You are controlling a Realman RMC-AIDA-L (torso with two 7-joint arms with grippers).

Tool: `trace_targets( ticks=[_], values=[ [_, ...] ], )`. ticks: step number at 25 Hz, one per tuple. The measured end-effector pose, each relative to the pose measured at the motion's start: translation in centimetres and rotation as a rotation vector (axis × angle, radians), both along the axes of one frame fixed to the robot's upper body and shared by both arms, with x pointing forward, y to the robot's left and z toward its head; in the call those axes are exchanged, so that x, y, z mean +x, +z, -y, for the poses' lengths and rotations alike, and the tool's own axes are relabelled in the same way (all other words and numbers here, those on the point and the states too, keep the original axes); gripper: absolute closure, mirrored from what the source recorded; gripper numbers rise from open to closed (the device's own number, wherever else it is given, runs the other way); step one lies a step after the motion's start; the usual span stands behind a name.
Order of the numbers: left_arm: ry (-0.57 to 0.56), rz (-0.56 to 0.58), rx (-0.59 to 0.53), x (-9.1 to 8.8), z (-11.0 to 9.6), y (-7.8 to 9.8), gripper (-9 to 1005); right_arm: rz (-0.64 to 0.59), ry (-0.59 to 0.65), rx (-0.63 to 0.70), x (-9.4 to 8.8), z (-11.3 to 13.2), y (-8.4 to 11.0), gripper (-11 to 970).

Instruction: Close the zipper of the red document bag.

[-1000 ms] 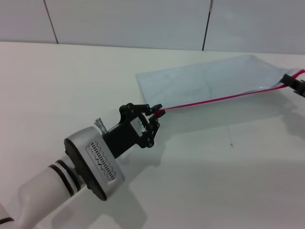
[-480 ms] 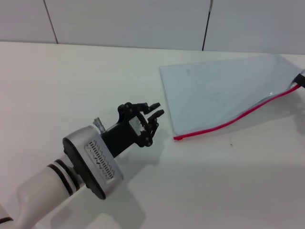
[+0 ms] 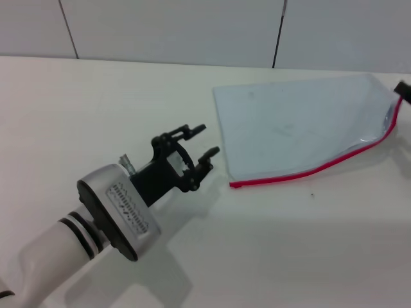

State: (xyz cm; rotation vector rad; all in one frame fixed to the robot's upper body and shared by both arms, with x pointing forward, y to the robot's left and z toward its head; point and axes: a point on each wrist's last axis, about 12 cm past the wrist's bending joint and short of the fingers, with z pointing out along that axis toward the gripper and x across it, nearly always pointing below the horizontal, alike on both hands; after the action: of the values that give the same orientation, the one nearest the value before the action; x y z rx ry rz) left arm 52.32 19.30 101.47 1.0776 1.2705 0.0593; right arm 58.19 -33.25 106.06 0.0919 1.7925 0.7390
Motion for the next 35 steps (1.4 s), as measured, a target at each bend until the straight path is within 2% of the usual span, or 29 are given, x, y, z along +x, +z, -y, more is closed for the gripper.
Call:
trace_targets(
  ticks=[8,14,23,25,27,35],
  values=[
    [0.106,0.033,-0.082,0.2,-1.4,0.6,545,0.313,-0.071,-0.014,-3.2,0.1,0.3,542],
    [0.185,0.059,-0.249,0.2,-3.4,1.7,544,0.494,-0.058,-0.119,-4.7,-1.8,0.3,302],
    [0.201,0.003,-0.536,0.3,-7.2,2.9,545,0.632,-0.073,-0.232,-6.1,-4.1,0.0,298],
    [0.204,0.004,-0.564,0.2,-7.6,3.1,545,0.639,-0.074,-0.238,-6.2,-4.2,0.0,298],
    [0.237,0.045,-0.646,-0.4,-9.0,3.6,545,0.637,-0.074,-0.240,-6.1,-4.3,-0.1,298],
    [0.297,0.102,-0.692,-0.8,-10.3,4.0,544,0.636,-0.072,-0.239,-6.1,-4.4,-0.1,298]
  ],
)
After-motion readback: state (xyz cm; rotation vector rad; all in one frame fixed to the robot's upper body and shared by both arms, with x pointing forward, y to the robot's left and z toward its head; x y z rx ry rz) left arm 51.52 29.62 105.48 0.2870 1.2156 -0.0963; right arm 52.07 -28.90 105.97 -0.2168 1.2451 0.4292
